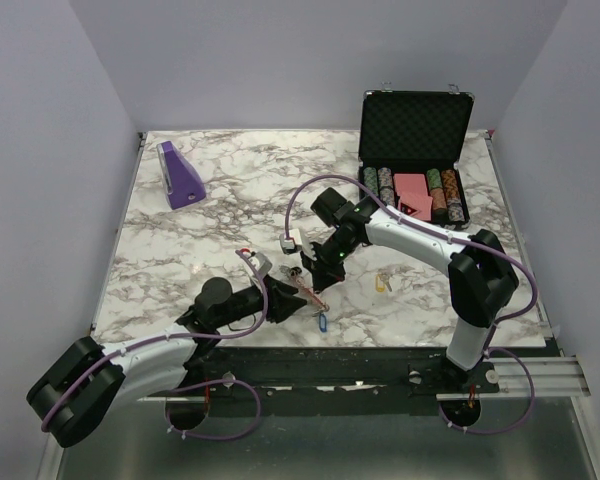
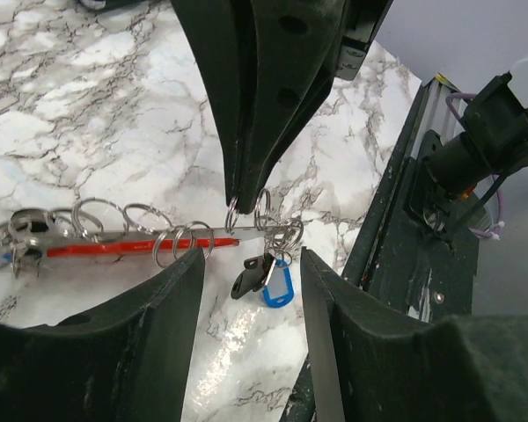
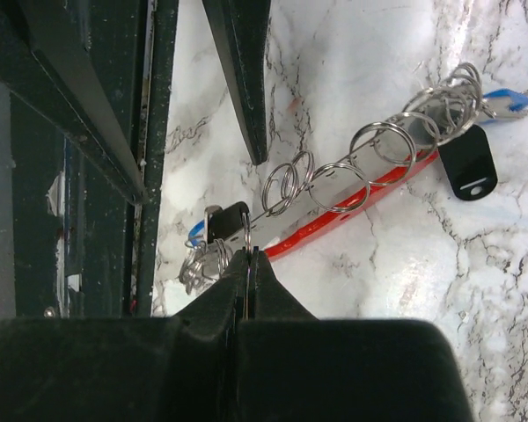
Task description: Put the keys on the keyring
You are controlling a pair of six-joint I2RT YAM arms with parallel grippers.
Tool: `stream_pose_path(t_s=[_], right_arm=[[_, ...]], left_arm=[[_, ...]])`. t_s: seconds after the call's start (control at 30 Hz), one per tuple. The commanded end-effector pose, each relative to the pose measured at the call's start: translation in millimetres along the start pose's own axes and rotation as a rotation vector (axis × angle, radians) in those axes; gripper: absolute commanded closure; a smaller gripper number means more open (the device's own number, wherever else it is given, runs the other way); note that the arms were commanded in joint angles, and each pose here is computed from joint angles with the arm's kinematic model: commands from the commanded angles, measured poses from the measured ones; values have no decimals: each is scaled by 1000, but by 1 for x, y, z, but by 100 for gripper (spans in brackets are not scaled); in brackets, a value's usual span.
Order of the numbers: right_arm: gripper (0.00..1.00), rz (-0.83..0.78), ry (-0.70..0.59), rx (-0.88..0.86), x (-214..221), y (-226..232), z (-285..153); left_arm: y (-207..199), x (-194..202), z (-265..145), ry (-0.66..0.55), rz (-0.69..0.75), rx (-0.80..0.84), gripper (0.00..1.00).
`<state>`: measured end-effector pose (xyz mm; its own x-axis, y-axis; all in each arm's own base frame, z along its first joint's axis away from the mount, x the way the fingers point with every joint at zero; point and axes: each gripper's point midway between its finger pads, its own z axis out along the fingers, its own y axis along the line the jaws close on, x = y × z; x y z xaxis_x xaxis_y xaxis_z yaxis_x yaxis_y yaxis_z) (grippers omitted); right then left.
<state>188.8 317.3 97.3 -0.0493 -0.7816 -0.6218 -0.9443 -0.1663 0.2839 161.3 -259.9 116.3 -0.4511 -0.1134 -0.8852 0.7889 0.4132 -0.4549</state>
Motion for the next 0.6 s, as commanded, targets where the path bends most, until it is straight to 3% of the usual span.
stream_pose_path(t_s=[0.0,0.57], right_arm=[[99,-36,-47,-47,-15,14,-6],[99,-23,-75,-96,-19,22,-3]], left_arm=[[-7,-18,0,-72,62,26,45],[-3,-18,11,-53,60,19,46]])
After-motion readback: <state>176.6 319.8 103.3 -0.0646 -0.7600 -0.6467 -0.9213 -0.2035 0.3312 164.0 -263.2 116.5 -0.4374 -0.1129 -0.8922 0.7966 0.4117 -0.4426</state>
